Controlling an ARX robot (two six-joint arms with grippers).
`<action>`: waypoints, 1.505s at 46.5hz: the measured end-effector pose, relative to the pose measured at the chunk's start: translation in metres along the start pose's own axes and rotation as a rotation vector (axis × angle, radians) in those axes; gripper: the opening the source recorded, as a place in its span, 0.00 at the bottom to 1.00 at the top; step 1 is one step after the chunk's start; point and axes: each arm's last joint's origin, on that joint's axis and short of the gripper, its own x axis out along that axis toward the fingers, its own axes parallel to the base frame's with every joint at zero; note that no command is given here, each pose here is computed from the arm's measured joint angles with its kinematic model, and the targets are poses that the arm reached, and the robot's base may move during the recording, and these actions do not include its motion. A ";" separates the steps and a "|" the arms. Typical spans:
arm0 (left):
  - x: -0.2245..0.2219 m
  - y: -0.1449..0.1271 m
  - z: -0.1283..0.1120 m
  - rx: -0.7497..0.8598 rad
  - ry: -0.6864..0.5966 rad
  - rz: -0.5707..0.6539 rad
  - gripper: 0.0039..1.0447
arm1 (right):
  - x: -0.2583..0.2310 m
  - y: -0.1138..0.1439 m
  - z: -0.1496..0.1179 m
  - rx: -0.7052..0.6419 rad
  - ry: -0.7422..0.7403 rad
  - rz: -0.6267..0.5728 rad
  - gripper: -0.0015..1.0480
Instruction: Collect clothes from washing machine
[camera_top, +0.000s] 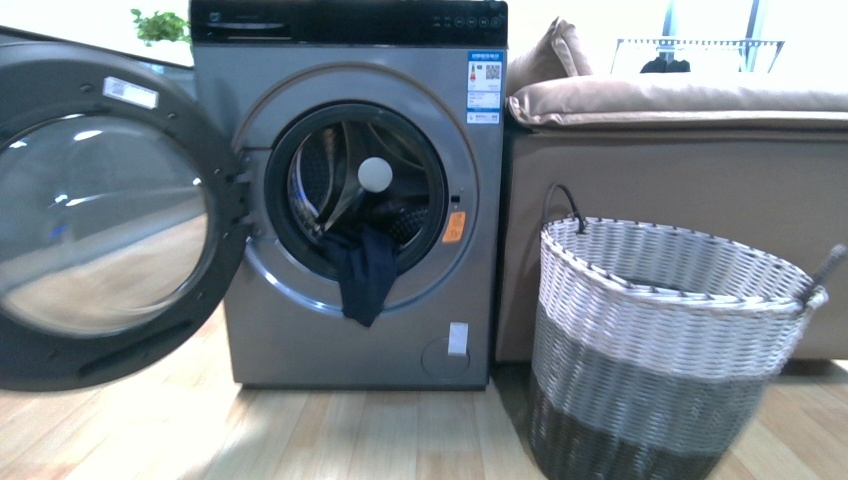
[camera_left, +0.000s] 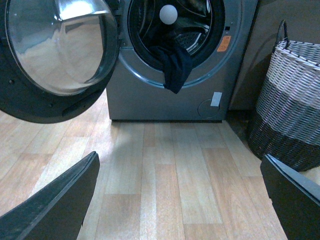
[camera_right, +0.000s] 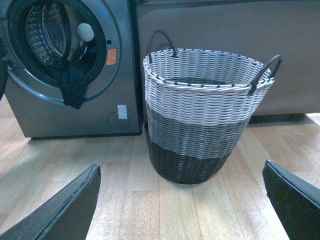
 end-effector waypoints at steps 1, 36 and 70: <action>0.000 0.000 0.000 0.000 -0.001 0.001 0.94 | 0.000 0.000 0.000 0.000 0.000 0.000 0.93; 0.000 0.000 0.000 0.000 0.001 0.003 0.94 | 0.000 0.000 0.000 0.000 0.000 0.003 0.93; 0.000 0.000 0.000 0.000 -0.001 0.001 0.94 | 0.000 0.000 0.000 0.000 0.000 0.000 0.93</action>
